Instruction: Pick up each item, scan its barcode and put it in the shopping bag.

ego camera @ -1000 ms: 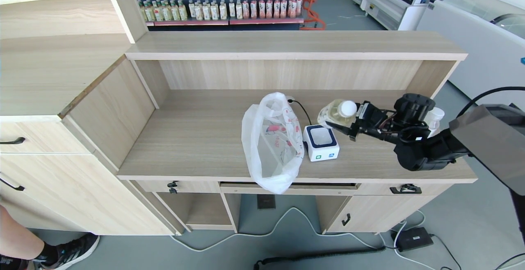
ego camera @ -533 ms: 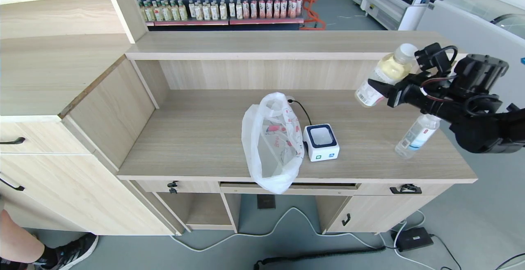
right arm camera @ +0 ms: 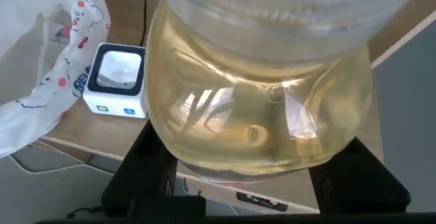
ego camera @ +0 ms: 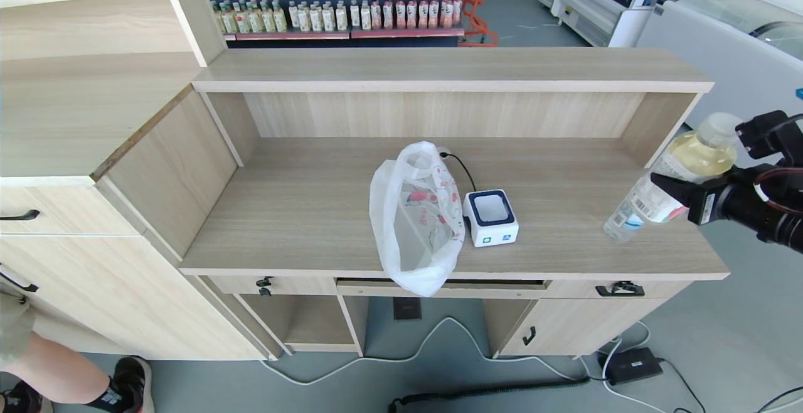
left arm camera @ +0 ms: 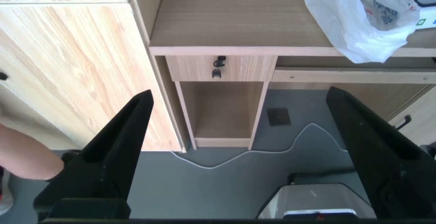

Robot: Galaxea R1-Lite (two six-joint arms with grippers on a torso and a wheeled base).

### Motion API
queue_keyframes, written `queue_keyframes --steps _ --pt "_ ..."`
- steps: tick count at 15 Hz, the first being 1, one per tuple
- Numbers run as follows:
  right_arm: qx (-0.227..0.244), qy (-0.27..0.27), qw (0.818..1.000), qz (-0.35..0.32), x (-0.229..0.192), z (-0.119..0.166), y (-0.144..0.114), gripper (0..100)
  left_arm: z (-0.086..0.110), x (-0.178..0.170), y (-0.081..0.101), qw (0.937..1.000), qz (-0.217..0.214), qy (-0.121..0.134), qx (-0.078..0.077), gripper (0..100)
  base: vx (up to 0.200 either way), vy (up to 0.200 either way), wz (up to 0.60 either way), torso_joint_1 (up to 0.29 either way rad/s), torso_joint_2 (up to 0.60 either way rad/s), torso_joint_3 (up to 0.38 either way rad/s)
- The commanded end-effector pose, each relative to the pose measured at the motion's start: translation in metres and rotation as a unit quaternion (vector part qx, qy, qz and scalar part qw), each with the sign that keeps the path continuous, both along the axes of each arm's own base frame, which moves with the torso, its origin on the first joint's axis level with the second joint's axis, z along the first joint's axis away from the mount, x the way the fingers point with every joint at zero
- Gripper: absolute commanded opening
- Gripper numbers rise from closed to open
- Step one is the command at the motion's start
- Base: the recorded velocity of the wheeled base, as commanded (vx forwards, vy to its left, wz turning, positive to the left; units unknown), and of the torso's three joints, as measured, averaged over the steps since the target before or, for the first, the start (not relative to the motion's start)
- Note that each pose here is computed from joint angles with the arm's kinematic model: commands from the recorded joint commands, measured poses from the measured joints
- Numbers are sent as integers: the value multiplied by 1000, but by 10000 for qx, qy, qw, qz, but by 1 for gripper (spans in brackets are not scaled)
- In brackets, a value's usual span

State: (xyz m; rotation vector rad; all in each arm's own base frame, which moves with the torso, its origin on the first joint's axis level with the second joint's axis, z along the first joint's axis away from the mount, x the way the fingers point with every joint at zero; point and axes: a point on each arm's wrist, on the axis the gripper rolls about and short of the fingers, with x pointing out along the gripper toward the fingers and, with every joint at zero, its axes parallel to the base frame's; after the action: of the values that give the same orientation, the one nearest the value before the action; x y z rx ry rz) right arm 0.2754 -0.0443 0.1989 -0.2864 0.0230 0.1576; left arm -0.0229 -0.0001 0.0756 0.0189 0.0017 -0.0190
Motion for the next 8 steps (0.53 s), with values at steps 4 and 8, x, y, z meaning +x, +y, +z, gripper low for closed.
queue_keyframes --steps 4,8 --pt "-87 46 9991 -410 -5 -7 -7 0 0 0 0 10000 3 -2 -3 100 0 0 0 0 0 0" --pt "-545 -340 9967 -505 10 -7 -11 0 0 0 0 10000 3 -2 -3 100 0 0 0 0 0 0"
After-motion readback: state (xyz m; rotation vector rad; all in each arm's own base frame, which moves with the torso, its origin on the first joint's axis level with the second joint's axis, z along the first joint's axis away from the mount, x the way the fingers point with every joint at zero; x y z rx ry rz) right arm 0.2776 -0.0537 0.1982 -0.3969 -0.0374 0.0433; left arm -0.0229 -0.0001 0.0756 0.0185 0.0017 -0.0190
